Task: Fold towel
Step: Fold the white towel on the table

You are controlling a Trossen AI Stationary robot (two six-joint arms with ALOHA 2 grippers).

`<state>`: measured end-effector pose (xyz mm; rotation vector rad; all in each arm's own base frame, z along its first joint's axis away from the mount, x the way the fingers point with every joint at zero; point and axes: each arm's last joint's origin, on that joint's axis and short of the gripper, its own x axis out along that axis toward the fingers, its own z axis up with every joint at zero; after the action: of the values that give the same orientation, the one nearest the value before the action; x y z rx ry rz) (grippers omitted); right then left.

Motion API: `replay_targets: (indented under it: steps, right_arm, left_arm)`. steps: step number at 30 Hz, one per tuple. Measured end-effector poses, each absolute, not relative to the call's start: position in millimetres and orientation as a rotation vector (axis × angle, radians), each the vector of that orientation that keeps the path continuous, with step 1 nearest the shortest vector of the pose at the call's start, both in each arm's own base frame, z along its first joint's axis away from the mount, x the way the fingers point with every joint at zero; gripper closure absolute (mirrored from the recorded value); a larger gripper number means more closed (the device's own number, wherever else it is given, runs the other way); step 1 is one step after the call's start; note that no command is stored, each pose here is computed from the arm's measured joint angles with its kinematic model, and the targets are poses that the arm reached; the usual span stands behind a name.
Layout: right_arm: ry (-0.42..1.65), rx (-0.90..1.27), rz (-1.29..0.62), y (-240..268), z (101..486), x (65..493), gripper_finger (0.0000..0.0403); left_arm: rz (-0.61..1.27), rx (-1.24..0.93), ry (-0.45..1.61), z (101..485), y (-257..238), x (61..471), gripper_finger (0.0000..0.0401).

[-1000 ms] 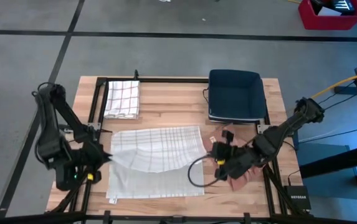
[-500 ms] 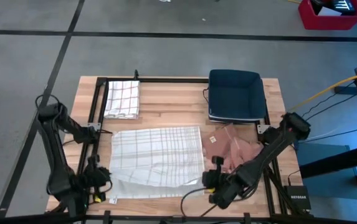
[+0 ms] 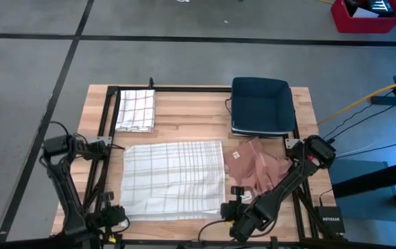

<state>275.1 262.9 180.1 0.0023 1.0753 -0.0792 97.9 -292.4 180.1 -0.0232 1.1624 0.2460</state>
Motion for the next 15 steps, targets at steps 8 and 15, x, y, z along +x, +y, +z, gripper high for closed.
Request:
replay_targets:
  steps: [8,15]
  right_arm:
    - [1.152,0.112,0.015,267,180,277,0.0314]
    - [1.253,0.174,0.080,257,198,274,0.0207]
  left_arm:
    - [0.283,-0.081,1.252,176,-293,97,0.0337]
    - [0.240,-0.212,1.477,194,-292,99,0.0261]
